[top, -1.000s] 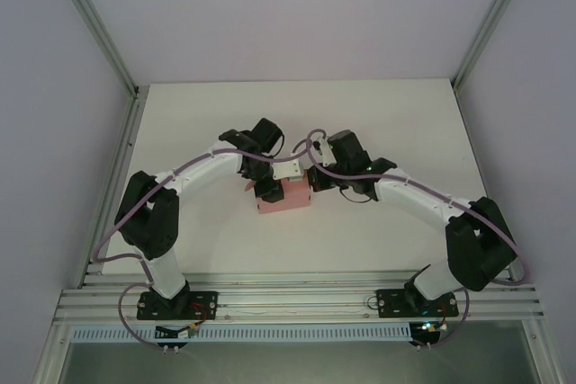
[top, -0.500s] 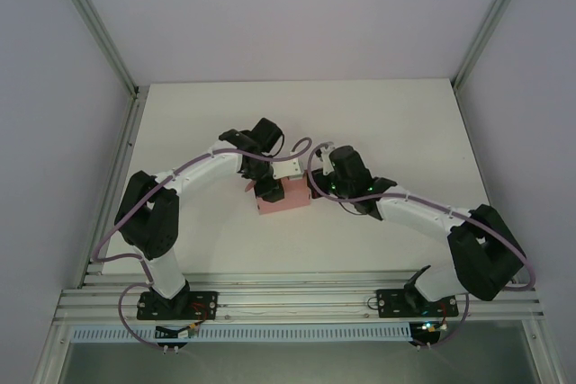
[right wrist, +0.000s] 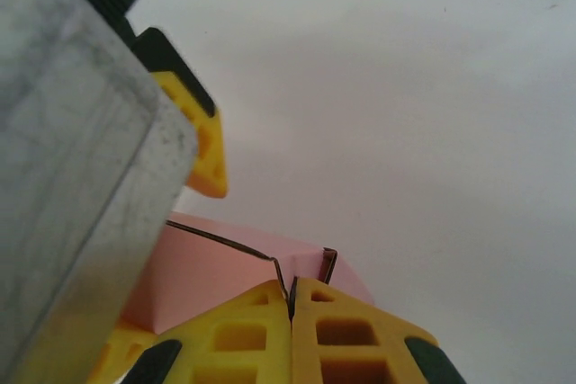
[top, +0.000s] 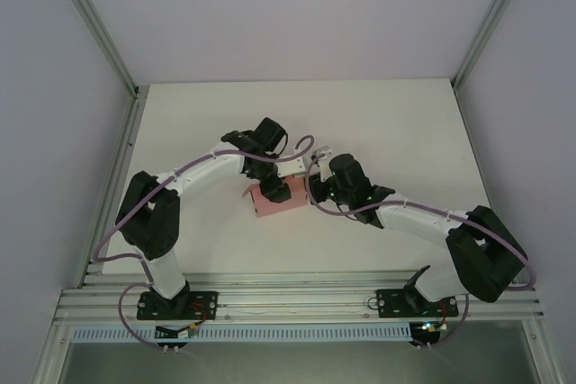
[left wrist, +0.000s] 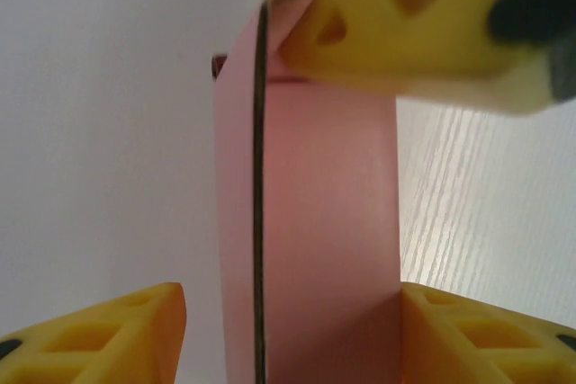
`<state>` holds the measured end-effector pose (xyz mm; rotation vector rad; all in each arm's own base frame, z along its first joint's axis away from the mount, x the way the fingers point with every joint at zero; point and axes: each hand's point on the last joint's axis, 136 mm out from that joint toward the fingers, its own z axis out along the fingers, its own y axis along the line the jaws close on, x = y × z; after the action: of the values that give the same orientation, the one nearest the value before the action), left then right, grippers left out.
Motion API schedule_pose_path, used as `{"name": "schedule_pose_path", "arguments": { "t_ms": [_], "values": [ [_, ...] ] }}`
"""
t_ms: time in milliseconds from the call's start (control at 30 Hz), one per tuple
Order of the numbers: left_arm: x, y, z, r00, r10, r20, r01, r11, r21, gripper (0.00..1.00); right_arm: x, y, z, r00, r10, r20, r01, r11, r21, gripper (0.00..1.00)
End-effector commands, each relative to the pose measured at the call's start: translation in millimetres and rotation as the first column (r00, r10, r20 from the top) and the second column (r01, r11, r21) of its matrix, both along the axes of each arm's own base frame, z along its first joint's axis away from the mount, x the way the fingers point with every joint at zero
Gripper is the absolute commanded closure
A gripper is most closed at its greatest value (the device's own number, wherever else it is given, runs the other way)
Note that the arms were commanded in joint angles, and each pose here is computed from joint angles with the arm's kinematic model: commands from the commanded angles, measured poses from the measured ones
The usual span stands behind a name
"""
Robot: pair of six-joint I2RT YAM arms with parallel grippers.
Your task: Assemble paper box
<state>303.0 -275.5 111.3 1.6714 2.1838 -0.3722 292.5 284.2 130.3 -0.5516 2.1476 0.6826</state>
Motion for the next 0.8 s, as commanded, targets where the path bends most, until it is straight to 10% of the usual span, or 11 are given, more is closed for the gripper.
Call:
{"name": "schedule_pose_path", "arguments": {
  "t_ms": [0, 167, 433, 667, 767],
  "values": [
    [15, -12, 35, 0.993, 0.066, 0.093, -0.056, 0.993, -0.108, 0.28, -34, -6, -34, 0.988, 0.042, -0.152, -0.052, 0.997, -0.061, 1.0],
    [28, -7, 73, 0.963, 0.209, 0.171, -0.176, 0.965, -0.194, 0.0, -31, -10, -23, 0.992, -0.008, -0.128, -0.003, 0.996, -0.085, 1.0],
    [31, 54, 130, 0.745, 0.629, 0.224, -0.545, 0.767, -0.339, 0.0, -23, -13, -8, 0.989, -0.128, -0.077, 0.116, 0.982, -0.148, 1.0],
    [-8, 116, 107, 0.552, 0.819, 0.156, -0.778, 0.573, -0.257, 0.1, -10, -22, 15, 0.968, -0.252, -0.01, 0.244, 0.944, -0.22, 1.0],
    [-22, 114, 88, 0.584, 0.805, 0.102, -0.773, 0.59, -0.233, 0.23, -6, -23, 18, 0.961, -0.276, -0.009, 0.266, 0.934, -0.239, 1.0]
  ]
}}
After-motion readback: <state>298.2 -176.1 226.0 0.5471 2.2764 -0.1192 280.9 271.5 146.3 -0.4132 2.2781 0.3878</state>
